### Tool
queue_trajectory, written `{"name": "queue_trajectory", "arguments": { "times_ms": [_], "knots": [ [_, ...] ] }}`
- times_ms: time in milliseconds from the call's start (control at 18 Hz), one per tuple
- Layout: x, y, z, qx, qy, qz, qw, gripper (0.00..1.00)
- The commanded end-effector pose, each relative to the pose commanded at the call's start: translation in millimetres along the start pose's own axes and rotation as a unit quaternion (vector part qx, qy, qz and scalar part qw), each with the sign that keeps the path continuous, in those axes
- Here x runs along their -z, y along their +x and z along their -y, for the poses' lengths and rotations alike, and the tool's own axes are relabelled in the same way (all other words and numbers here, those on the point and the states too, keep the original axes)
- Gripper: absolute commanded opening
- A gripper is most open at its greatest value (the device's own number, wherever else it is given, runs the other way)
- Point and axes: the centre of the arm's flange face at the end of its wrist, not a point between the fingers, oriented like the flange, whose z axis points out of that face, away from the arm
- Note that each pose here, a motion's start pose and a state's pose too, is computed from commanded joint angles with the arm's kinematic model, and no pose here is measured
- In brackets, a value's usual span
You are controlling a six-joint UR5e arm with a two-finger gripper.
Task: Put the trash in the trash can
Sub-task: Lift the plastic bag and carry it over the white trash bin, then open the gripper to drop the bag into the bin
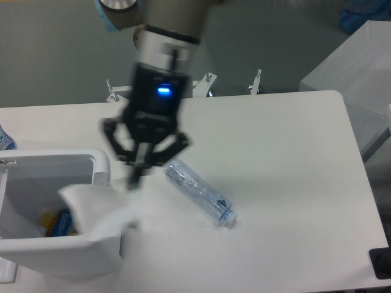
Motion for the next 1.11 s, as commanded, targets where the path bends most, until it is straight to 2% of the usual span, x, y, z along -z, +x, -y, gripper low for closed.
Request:
{"name": "queue_trajectory", "arguments": {
  "times_ms": [278, 389, 500, 611, 667, 833, 1000, 1111],
  "knots": [
    [-42, 36, -35, -0.028, -0.047, -0.025, 0.9982, 0.15],
    [-53, 39, -44, -0.031, -0.058, -0.029, 0.9974, 0.2],
    [-58, 36, -45, -0.03, -0.062, -0.03, 0.9972, 0.35],
    [-59, 36, -46, -0.033, -0.063, -0.03, 0.997, 0.66],
    [-60, 35, -46, -0.038, -0.064, -0.023, 0.997, 0.73],
    [-59, 33, -46, -0.039, -0.065, -0.011, 0.9971, 0.88],
    [-58, 29, -35, -0.033, -0.06, 0.0, 0.9977, 0.91],
    [-50, -4, -30, -0.001, -0.053, 0.017, 0.9985, 0.92]
  ]
}}
